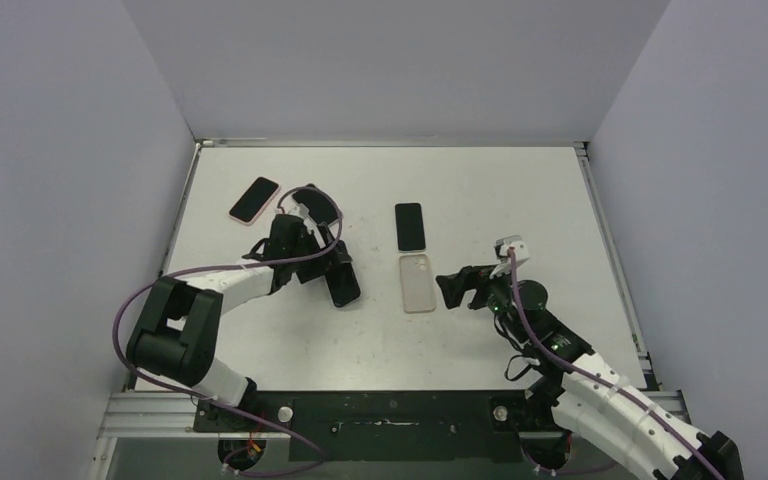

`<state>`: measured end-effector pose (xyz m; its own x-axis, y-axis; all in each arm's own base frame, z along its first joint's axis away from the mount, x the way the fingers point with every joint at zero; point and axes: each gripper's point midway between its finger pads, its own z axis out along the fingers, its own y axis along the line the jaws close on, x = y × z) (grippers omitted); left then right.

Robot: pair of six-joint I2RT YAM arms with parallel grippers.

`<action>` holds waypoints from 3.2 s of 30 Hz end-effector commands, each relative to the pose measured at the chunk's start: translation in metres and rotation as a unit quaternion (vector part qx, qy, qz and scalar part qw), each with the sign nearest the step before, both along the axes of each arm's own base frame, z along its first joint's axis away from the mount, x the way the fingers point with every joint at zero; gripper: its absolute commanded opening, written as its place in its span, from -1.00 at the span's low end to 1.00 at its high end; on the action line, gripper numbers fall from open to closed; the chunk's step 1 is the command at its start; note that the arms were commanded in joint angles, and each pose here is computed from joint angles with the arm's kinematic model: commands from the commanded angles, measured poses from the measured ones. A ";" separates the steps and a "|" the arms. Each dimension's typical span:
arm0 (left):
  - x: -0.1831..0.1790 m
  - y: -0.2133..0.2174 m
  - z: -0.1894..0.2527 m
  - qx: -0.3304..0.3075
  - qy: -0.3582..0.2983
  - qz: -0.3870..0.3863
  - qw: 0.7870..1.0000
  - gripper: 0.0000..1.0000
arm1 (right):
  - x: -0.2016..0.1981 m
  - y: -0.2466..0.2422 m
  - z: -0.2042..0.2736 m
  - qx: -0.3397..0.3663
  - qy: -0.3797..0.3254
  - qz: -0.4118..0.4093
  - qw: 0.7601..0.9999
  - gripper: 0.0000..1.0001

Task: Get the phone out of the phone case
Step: Pick up the phone at the center of the board.

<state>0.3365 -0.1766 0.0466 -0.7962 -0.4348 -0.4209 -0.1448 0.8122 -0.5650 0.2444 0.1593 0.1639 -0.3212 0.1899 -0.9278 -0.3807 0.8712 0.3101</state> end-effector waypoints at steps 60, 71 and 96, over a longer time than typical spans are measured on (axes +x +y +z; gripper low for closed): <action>-0.085 -0.075 0.195 -0.206 -0.406 -0.122 0.882 0.65 | -0.028 0.145 0.049 0.127 -0.025 0.204 0.970 -1.00; -0.109 -0.080 0.216 -0.239 -0.442 -0.177 0.846 0.83 | -0.042 0.118 0.097 0.197 -0.088 0.250 0.944 -1.00; -0.139 -0.104 0.247 -0.370 -0.424 -0.264 0.783 0.22 | -0.072 0.124 0.117 0.282 -0.075 0.383 0.876 -1.00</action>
